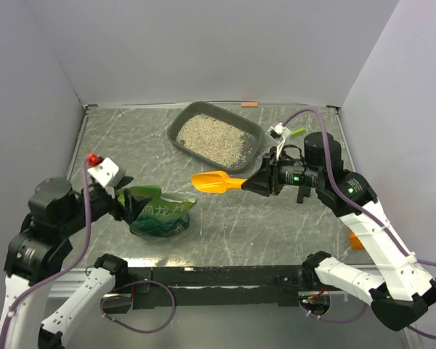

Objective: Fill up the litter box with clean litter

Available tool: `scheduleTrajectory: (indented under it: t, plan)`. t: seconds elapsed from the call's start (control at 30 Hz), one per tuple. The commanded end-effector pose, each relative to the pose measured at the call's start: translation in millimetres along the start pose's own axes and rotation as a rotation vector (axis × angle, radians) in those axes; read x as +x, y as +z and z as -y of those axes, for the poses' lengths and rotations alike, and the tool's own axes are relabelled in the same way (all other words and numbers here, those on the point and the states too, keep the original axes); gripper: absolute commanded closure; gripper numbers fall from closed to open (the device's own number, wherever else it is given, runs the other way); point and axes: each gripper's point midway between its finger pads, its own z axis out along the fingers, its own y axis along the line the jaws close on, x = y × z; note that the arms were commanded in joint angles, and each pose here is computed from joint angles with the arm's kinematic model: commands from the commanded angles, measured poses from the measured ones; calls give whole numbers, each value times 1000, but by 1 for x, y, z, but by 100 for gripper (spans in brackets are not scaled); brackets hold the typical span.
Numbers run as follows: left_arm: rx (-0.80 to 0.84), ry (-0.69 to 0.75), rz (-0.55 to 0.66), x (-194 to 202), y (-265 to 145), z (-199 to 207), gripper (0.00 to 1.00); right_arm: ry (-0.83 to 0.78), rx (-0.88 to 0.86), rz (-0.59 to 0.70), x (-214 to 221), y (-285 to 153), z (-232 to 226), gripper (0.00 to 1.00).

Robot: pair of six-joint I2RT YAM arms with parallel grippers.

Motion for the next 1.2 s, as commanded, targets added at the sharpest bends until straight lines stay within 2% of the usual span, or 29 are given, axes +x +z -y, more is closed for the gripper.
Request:
scheduleTrajectory:
  t: [0.0,0.17,0.37,0.67,0.93,1.0,1.1,1.13,1.17]
  plan:
    - [-120,125,-41,11,-9,-23,24,-61,-44,47,-9,-20,-21,100]
    - [-209,161,-75,20,-2,-43,25,-80,-55,57,-7,-29,-29,100]
    - [-153,185,-111,26,7,-38,22,-102,-53,68,-3,-41,-35,100]
    - [-33,146,-299,67,31,-23,21,-92,-70,66,6,-42,-37,100]
    - [-108,151,-393,99,29,-36,27,-91,-60,58,5,-38,-33,100]
    - [-137,167,-398,100,30,-41,35,-87,-60,56,4,-36,-32,100]
    - [-215,197,-391,95,31,-56,70,-80,-72,50,1,-31,-31,100]
    - [-233,205,-380,90,30,-59,96,-81,-77,50,0,-31,-32,100]
    - [-265,209,-377,87,29,-64,99,-72,-80,38,0,-27,-31,100]
